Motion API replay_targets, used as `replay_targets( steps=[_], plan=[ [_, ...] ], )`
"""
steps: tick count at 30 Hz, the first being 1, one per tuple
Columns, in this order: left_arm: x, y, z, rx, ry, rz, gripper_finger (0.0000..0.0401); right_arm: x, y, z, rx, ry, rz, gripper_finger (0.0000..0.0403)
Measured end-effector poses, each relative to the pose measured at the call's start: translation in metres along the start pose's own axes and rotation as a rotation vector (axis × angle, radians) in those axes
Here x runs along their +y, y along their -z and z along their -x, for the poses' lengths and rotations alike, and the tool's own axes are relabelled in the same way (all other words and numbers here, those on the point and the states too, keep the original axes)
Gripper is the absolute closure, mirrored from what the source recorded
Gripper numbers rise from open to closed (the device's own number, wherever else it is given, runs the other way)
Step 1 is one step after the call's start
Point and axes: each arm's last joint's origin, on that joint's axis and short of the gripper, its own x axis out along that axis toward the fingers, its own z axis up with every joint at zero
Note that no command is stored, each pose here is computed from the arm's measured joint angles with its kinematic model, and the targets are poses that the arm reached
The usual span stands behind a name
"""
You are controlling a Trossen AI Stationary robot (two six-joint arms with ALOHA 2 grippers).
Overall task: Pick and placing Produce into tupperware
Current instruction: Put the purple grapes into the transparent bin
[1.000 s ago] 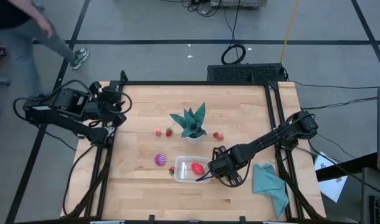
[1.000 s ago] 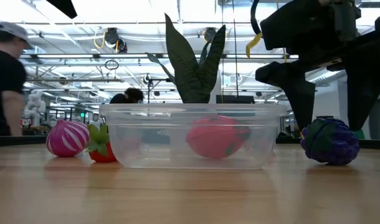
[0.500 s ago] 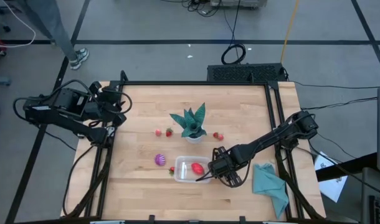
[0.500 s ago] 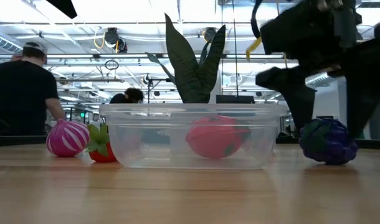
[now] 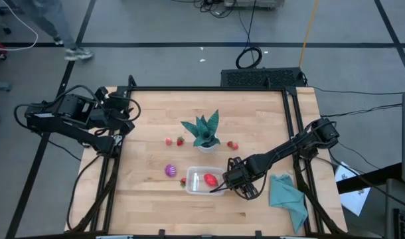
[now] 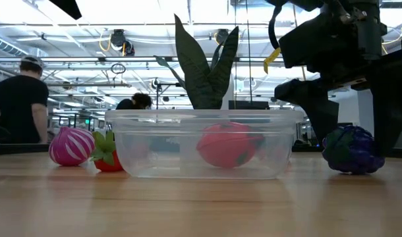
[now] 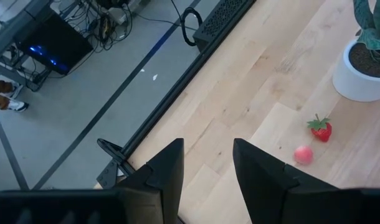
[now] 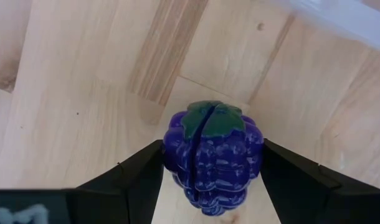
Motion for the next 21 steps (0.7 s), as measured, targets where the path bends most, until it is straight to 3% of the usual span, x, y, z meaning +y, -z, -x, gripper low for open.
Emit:
replay_targets(
  steps=[12,21],
  plan=[
    [0.0,0.0,0.0,0.0,-0.001,0.0,0.0256,-0.0034,-0.0002,0.0003,-0.002,0.001,-0.018,0.0189],
    [0.0,0.0,0.0,0.0,-0.001,0.0,0.0256,-0.0055,-0.0018,0.0036,0.004,0.004,-0.025,0.0181]
  ],
)
